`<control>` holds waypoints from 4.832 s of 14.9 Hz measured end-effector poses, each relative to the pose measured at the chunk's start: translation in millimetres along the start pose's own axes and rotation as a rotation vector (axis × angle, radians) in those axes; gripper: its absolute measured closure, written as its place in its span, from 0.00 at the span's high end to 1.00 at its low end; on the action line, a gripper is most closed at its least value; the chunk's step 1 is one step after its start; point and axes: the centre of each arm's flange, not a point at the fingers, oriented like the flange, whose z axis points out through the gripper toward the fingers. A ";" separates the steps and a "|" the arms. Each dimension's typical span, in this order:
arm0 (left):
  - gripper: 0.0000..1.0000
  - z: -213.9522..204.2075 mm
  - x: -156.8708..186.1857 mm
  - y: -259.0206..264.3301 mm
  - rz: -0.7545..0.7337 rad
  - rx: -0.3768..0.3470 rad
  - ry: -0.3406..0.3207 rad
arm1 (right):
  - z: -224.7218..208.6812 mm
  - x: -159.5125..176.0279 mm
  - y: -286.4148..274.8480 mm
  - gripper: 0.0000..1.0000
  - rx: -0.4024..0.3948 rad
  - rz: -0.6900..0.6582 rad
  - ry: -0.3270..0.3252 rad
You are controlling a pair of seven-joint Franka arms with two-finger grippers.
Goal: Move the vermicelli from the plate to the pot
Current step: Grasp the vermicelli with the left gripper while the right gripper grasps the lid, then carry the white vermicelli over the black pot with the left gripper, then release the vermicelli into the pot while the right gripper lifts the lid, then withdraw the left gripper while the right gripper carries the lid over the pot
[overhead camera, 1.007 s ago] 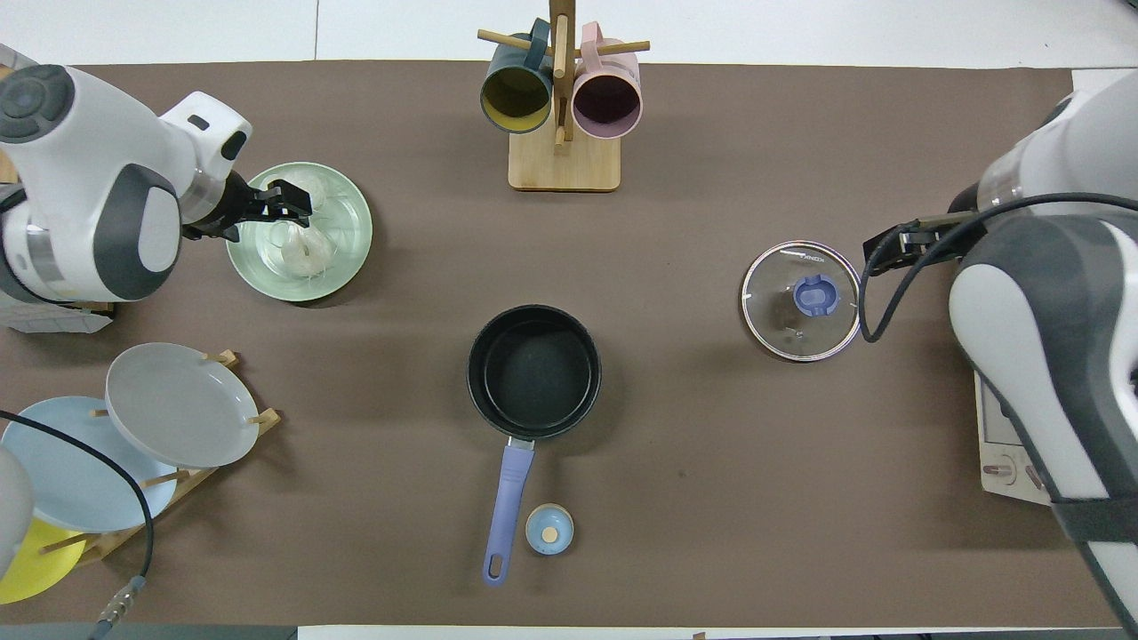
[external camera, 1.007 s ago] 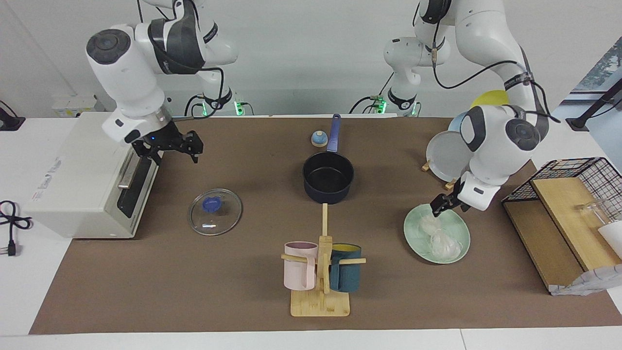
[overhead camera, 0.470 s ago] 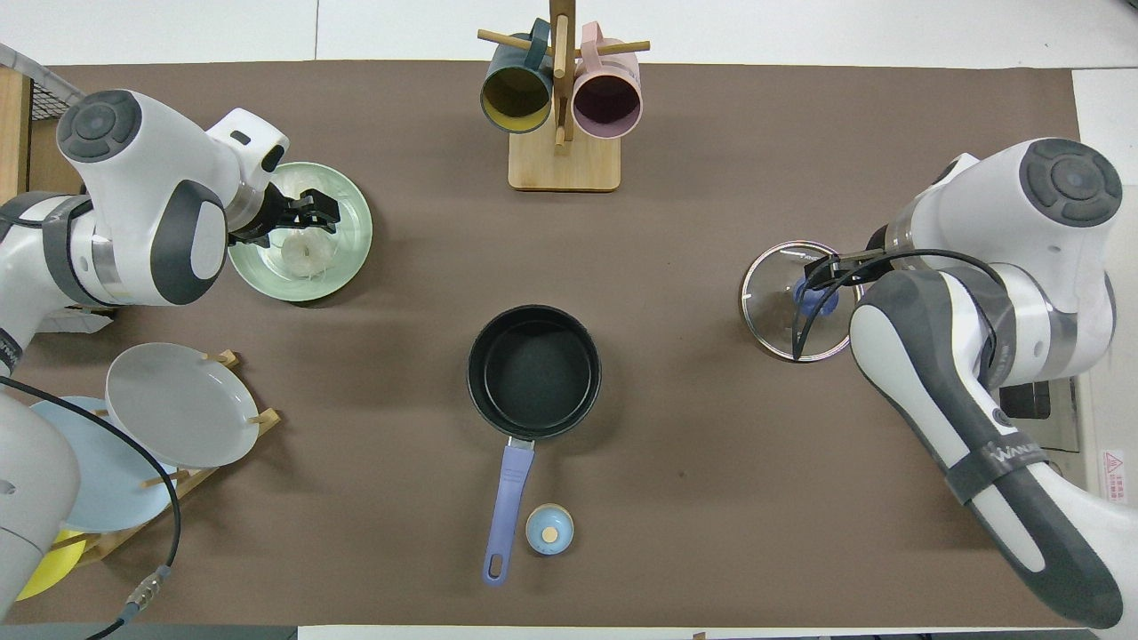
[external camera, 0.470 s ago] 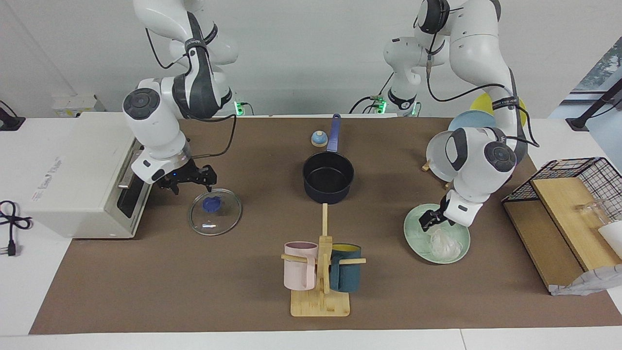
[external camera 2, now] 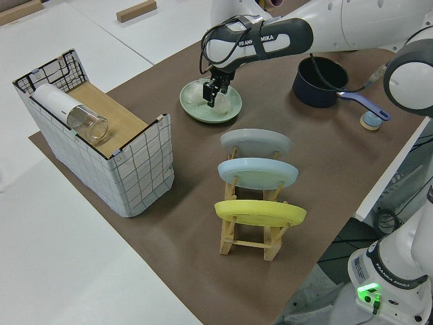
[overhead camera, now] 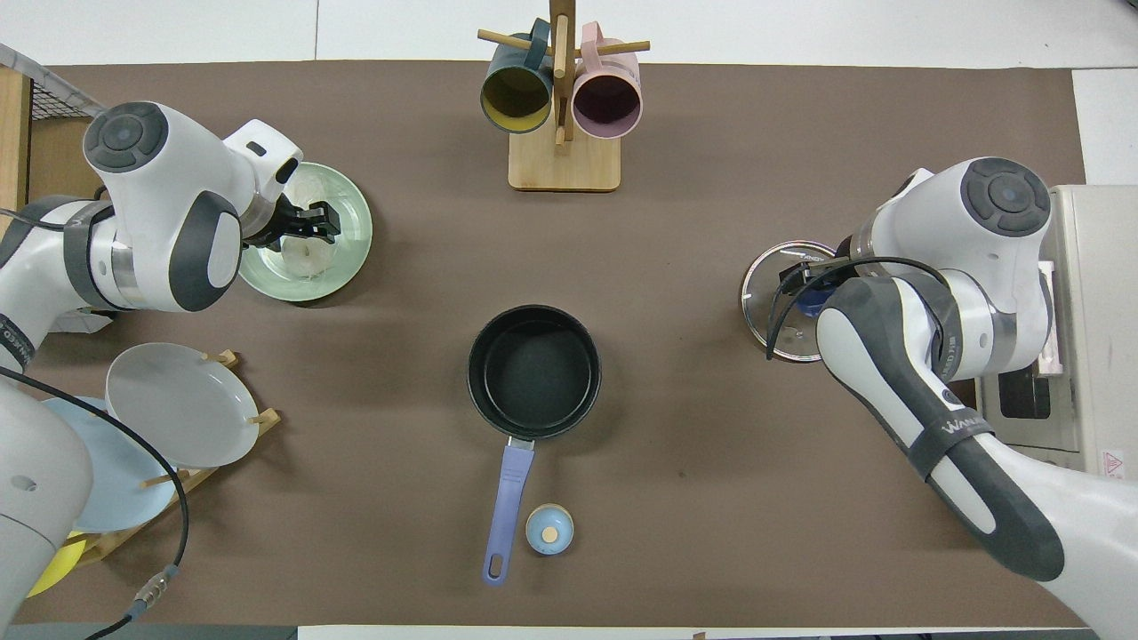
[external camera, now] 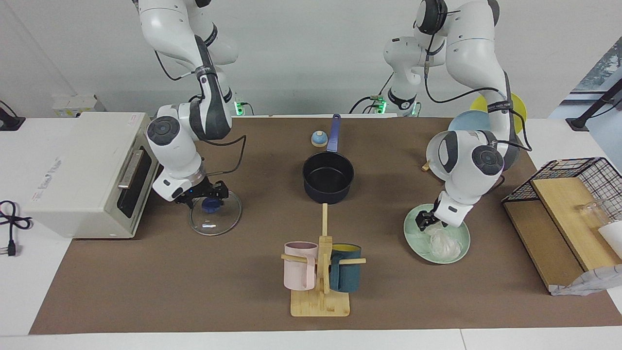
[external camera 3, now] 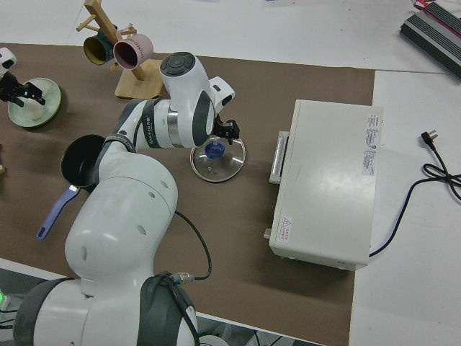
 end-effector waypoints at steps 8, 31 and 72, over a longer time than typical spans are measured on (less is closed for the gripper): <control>0.28 -14.1 8.4 0.0 0.043 -0.005 0.034 | 11.7 0.4 -12.2 0.83 0.007 -0.051 -0.015; 0.23 -92.9 -230.6 254.6 -0.043 -0.123 -0.113 | -66.5 13.4 -28.9 0.67 0.003 -0.114 -0.086; 1.00 -294.4 -126.1 -34.6 0.119 0.001 -0.084 | -186.6 -58.2 -351.3 0.67 0.054 0.106 -0.007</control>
